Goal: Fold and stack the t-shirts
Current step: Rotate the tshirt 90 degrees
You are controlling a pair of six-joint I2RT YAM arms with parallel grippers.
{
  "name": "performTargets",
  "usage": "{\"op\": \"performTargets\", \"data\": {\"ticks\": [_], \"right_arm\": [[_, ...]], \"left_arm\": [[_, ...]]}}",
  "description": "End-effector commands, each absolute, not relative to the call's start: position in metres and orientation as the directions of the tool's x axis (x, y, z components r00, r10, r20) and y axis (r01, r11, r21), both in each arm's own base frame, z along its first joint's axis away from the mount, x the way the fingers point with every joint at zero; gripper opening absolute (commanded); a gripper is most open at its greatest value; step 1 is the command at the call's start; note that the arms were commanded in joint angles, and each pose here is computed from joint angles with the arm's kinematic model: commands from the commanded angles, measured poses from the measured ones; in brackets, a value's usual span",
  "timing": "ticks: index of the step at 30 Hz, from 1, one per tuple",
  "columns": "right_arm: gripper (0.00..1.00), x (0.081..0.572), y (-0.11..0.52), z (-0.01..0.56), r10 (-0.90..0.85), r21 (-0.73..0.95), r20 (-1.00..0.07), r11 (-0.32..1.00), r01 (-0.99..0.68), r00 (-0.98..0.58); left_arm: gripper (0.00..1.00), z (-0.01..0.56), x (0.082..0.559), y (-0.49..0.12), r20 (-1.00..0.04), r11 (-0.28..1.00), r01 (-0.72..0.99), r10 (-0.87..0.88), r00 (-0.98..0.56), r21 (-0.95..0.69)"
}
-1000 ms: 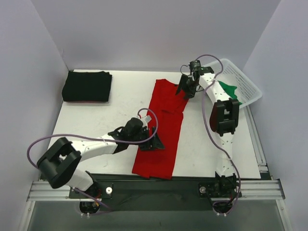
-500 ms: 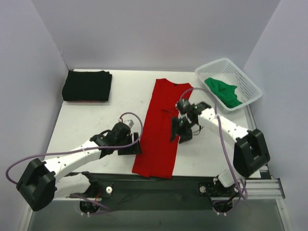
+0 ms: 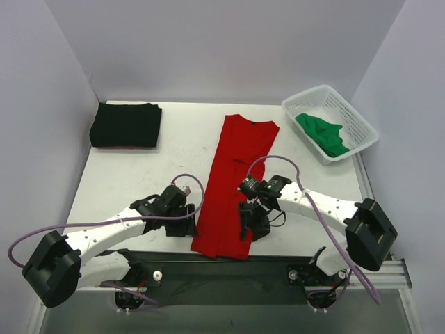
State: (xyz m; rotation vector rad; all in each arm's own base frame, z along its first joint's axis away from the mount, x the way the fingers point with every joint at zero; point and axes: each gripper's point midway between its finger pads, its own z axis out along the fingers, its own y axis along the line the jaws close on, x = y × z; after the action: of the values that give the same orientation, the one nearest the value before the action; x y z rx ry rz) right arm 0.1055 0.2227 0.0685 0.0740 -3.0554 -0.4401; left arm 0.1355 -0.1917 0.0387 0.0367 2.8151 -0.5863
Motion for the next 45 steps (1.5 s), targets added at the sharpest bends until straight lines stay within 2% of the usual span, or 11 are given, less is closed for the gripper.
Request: {"op": "performTargets", "data": {"ticks": [1, 10, 17, 35, 39, 45], "right_arm": [[0.42, 0.091, 0.229, 0.059, -0.070, 0.240, 0.118, 0.970, -0.040, -0.991], [0.39, 0.072, 0.243, 0.043, -0.142, 0.185, 0.174, 0.977, -0.109, -0.974], [0.37, 0.067, 0.235, 0.030, -0.110, 0.122, 0.192, 0.989, -0.087, -0.975], [0.33, 0.061, 0.220, 0.019, -0.089, 0.036, 0.238, 0.996, -0.082, -0.967], [0.25, 0.059, 0.218, 0.018, -0.084, 0.029, 0.241, 0.996, -0.080, -0.967], [0.07, 0.057, 0.214, 0.018, -0.078, 0.023, 0.246, 0.997, -0.075, -0.966]], "left_arm": [[0.62, 0.037, 0.124, -0.193, -0.224, 0.906, 0.083, -0.013, -0.975, -0.415], [0.59, 0.024, 0.102, -0.191, -0.139, 0.895, 0.073, 0.012, -0.990, -0.440], [0.59, 0.020, 0.096, -0.193, -0.109, 0.886, 0.069, 0.021, -0.994, -0.458], [0.46, 0.009, 0.086, -0.195, -0.052, 0.893, 0.070, 0.053, -0.997, -0.445], [0.35, 0.007, 0.086, -0.196, -0.049, 0.890, 0.068, 0.051, -0.997, -0.450], [0.22, 0.006, 0.085, -0.198, -0.042, 0.887, 0.064, 0.050, -0.998, -0.457]]}}
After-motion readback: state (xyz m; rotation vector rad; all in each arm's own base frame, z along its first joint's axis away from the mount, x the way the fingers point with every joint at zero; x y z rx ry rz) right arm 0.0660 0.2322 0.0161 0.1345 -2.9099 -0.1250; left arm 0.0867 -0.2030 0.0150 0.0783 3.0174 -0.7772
